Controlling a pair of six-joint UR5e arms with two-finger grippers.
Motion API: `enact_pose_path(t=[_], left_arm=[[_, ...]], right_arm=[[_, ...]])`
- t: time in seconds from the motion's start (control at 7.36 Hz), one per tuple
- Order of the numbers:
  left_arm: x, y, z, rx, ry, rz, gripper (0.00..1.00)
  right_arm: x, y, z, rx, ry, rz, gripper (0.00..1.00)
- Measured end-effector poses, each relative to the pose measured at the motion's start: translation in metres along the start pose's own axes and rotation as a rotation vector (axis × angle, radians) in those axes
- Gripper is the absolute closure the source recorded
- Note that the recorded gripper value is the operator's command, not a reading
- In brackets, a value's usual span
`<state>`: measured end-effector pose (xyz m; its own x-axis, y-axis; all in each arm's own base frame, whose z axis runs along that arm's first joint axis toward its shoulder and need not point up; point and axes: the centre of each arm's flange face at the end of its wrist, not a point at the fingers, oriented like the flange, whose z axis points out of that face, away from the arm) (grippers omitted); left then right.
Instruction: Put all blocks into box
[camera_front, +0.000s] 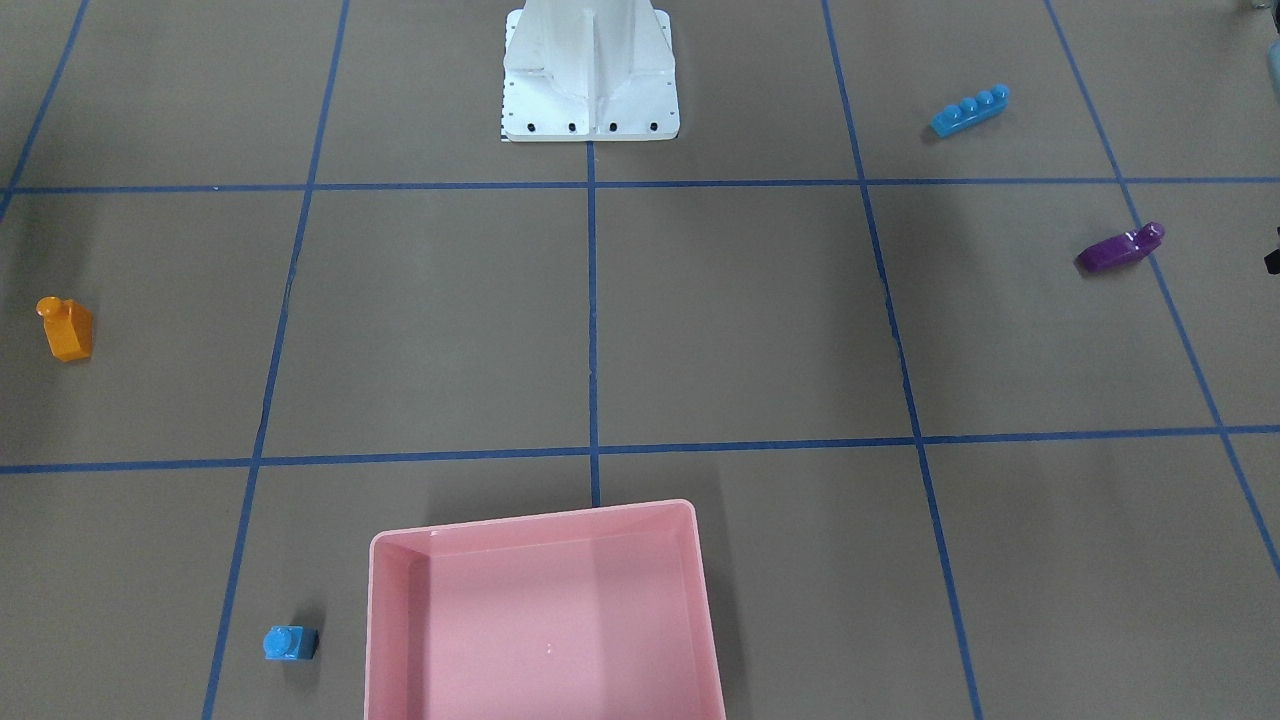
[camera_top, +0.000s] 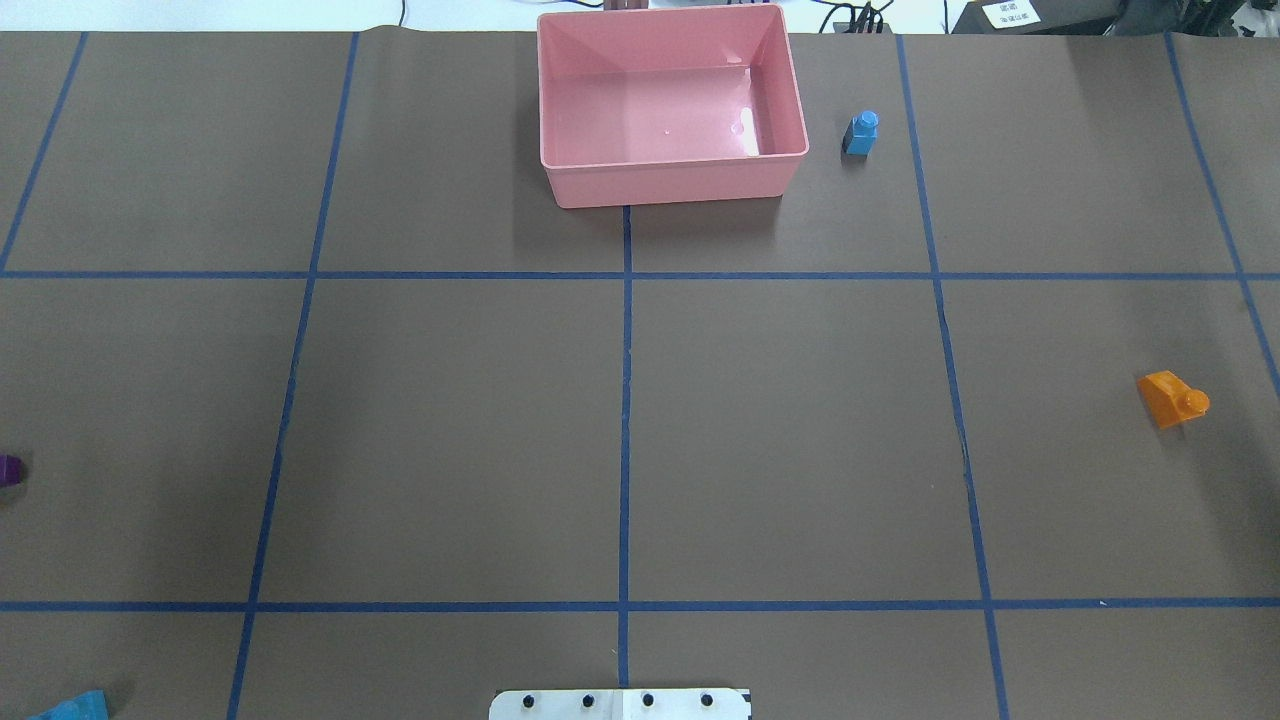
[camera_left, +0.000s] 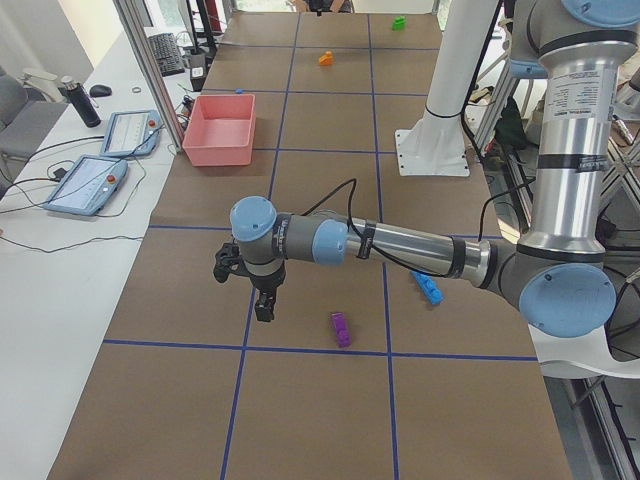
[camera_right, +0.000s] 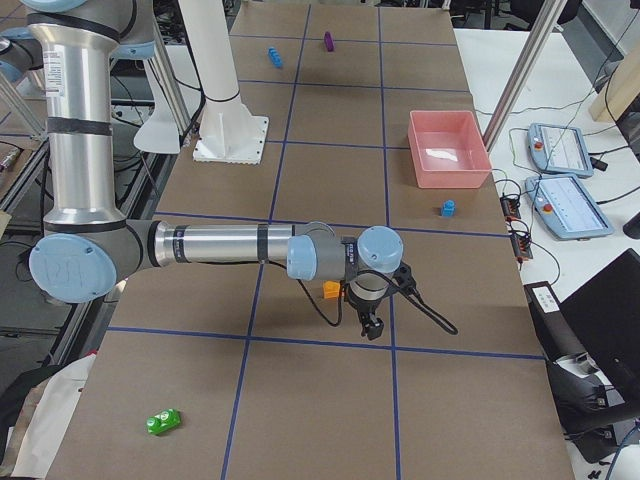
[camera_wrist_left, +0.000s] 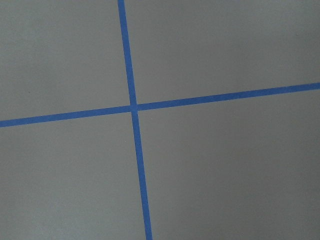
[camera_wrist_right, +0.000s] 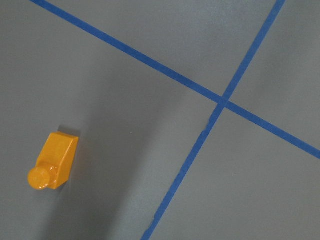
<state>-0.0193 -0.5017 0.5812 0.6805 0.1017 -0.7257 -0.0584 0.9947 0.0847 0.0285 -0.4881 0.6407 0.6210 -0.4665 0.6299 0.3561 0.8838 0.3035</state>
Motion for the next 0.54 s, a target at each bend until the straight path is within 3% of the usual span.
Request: enact_pose_path(t=[0.54], left_arm=[[0.0063, 0.0026, -0.0076, 0.015, 0.005, 0.006, 0.00]], right_arm=[[-0.0032, -0.0059, -0.0020, 0.008, 0.003, -0.016, 0.00]])
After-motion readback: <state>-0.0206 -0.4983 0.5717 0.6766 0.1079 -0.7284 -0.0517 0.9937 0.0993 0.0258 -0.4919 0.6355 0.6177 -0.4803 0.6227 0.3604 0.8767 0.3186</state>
